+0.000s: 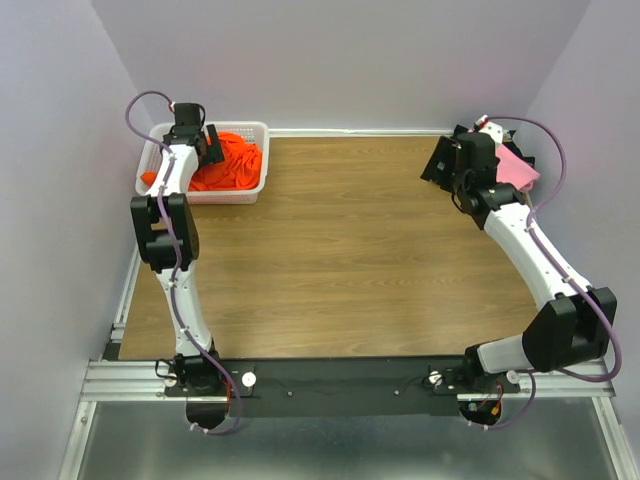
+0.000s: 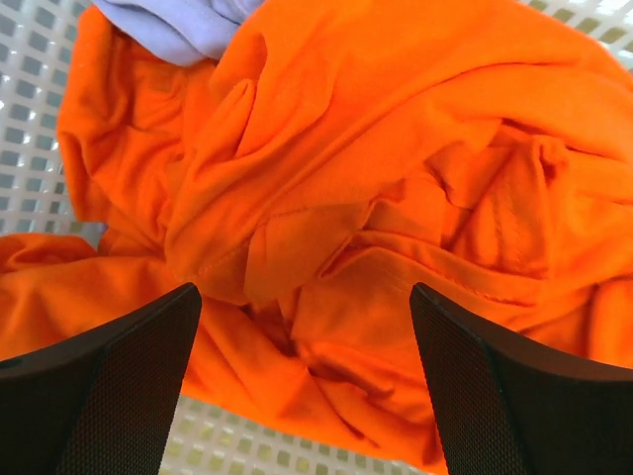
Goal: Fold and stack the t-shirts
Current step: Grab the tshirt from the pile
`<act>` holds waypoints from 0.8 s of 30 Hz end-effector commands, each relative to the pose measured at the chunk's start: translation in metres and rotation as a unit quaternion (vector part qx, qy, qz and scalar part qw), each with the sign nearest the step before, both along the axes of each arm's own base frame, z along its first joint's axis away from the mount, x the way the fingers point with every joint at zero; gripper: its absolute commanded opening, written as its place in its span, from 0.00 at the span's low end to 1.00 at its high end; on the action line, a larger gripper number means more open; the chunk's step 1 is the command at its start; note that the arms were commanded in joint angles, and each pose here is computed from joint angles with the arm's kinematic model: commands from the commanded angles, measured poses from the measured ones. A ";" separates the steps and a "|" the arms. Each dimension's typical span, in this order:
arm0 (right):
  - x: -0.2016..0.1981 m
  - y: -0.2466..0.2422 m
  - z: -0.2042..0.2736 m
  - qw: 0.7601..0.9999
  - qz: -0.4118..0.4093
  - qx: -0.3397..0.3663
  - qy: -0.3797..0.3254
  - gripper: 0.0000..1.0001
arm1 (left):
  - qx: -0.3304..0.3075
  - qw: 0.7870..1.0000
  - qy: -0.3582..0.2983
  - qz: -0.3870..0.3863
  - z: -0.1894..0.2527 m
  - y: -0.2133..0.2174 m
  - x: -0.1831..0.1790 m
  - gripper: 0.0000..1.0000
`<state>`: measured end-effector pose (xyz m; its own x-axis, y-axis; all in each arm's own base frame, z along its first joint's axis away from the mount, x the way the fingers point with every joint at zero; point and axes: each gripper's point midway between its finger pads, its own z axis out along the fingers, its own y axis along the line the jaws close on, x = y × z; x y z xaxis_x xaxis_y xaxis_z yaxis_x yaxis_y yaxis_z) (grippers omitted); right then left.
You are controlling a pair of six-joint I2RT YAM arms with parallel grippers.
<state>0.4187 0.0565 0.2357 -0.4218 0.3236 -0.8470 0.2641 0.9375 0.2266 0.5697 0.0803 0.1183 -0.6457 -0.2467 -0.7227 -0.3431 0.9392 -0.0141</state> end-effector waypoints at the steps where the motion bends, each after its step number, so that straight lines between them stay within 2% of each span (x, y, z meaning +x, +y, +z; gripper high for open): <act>1: -0.004 -0.009 0.005 1.000 -0.018 -0.002 -0.007 1.00 | -0.004 1.000 0.019 -0.006 -0.012 0.008 0.006 0.94; 3: -0.004 -0.009 0.005 1.000 -0.018 -0.003 -0.007 1.00 | -0.006 1.000 0.027 -0.008 -0.019 0.009 0.006 0.91; 5: -0.003 -0.009 0.004 1.000 -0.016 -0.002 -0.006 1.00 | -0.004 1.000 0.026 -0.012 -0.020 0.011 0.007 0.84; 6: -0.003 -0.008 0.005 1.000 -0.015 -0.002 -0.007 1.00 | -0.005 1.000 0.024 -0.015 -0.020 0.012 0.008 0.79; 7: -0.002 -0.007 0.003 1.000 -0.013 -0.001 -0.004 1.00 | -0.005 1.000 0.025 -0.017 -0.023 0.012 0.008 0.69; 10: -0.001 -0.005 0.003 1.000 -0.010 0.001 -0.004 1.00 | -0.008 0.999 0.022 -0.022 -0.024 0.014 0.011 0.57; 11: -0.001 -0.005 0.003 1.000 -0.009 0.002 -0.004 1.00 | -0.007 0.999 0.021 -0.023 -0.024 0.014 0.012 0.46; 12: -0.001 -0.005 0.003 1.000 -0.009 0.002 -0.004 1.00 | -0.011 0.999 0.023 -0.024 -0.025 0.014 0.011 0.40; 13: -0.001 -0.005 0.003 1.000 -0.008 0.001 -0.004 1.00 | -0.011 0.999 0.021 -0.024 -0.022 0.015 0.013 0.24; 16: -0.002 -0.004 0.004 1.000 -0.006 0.002 -0.005 1.00 | -0.018 0.999 0.009 -0.025 -0.007 0.012 0.012 0.00; 24: -0.001 -0.002 0.003 1.000 -0.004 0.006 -0.004 1.00 | -0.051 0.996 -0.066 -0.039 0.071 -0.007 0.003 0.00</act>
<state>0.4188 0.0559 0.2357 -0.4214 0.3241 -0.8470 0.2648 0.9372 0.2270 0.5750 0.0844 0.1136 -0.6728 -0.2553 -0.6944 -0.2961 0.9530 -0.0635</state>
